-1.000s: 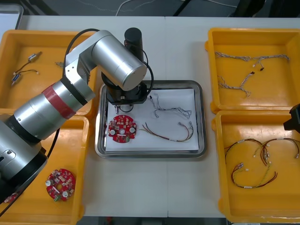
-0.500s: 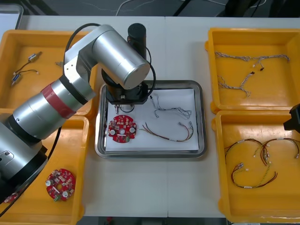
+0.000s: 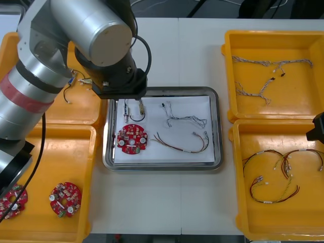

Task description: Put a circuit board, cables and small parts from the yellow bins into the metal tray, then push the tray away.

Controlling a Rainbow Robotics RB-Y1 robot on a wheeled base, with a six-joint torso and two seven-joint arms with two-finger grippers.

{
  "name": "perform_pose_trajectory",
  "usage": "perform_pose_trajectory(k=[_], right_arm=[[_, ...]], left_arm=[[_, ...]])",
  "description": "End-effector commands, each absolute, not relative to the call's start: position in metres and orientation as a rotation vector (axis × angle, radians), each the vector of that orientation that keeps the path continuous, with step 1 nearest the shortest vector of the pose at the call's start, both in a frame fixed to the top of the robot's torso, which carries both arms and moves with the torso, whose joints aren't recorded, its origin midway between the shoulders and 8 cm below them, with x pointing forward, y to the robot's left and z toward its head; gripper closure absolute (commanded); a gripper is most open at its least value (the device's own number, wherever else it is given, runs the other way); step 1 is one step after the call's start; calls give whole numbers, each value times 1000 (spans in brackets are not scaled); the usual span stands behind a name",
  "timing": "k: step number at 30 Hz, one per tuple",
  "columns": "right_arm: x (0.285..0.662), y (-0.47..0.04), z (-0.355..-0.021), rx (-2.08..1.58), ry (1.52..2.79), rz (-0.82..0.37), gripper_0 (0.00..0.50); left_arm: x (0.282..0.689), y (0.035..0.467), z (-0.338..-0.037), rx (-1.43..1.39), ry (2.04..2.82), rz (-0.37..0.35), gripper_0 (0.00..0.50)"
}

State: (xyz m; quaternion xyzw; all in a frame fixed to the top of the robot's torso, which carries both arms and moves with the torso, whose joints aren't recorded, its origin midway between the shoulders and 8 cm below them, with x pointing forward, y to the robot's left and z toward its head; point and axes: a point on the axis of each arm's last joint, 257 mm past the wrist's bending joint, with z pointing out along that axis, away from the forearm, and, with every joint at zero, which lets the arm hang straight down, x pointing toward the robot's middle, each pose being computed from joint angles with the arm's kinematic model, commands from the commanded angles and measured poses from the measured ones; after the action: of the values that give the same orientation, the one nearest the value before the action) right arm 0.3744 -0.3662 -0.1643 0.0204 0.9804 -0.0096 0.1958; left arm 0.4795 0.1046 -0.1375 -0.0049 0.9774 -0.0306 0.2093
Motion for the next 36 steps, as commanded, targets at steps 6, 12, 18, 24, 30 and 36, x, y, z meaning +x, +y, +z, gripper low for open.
perform_pose_trajectory(k=[6, 12, 18, 24, 30, 36], right_arm=[[378, -341, -151, -77, 2711, 11, 0], [380, -300, -156, -293, 2661, -17, 0], [380, -255, -158, -511, 2637, -32, 0], [382, -219, -161, -670, 2597, -23, 0], [384, -185, -164, -804, 2547, -1, 0], [388, -150, -167, -968, 2508, 27, 0]], left_arm=[[485, 167, -83, 178, 2631, -61, 5], [460, 229, -85, 144, 2640, -30, 5], [429, 294, -85, 136, 2670, 11, 5], [405, 346, -84, 82, 2668, -68, 5], [392, 389, -88, 54, 2674, 23, 0], [390, 404, -97, 1, 2671, 55, 0]])
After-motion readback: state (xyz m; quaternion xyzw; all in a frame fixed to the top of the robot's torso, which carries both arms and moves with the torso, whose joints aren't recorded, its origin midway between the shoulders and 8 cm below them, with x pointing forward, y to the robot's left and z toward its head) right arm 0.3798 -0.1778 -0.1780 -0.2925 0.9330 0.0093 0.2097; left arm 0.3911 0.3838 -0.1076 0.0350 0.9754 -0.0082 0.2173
